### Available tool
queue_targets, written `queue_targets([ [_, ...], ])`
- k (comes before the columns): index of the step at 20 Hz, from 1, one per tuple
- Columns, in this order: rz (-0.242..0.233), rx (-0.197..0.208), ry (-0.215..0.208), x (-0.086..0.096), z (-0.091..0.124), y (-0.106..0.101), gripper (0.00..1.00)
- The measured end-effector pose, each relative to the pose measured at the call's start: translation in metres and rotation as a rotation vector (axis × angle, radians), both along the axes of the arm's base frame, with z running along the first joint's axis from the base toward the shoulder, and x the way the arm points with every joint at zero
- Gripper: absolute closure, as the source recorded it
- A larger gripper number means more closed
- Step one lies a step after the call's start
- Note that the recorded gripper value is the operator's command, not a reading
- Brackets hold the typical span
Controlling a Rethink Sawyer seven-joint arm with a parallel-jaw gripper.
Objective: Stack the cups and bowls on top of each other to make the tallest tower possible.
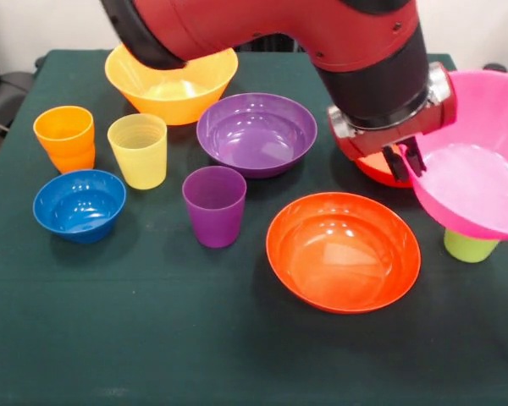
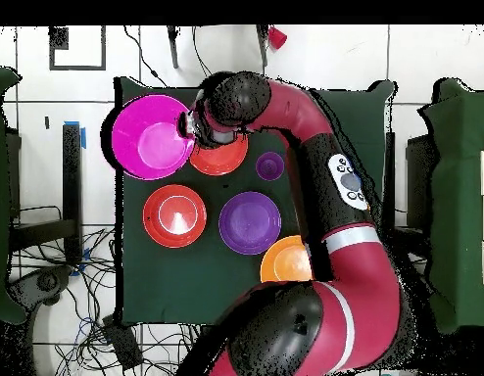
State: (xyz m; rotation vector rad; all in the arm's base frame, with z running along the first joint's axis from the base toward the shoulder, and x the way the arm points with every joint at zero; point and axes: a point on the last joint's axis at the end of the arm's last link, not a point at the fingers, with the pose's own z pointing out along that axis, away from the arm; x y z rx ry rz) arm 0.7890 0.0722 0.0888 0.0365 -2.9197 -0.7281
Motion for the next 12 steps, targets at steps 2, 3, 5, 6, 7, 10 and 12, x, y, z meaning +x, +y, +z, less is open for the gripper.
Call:
queue_targets([
  [2, 0.004, 0.005, 0.008, 0.003, 0.004, -0.009, 1.00],
  [3, 0.006, 0.006, 0.010, 0.004, 0.005, -0.013, 1.00],
  [5, 0.012, 0.004, 0.014, 0.008, 0.007, -0.025, 1.00],
  [6, 0.014, -0.005, 0.011, 0.011, 0.008, -0.036, 1.00],
  [7, 0.011, -0.009, 0.008, 0.012, 0.008, -0.040, 1.00],
  [10, 0.003, -0.016, 0.005, 0.012, 0.008, -0.049, 1.00],
  [12, -0.007, -0.019, 0.005, 0.012, 0.007, -0.059, 1.00],
])
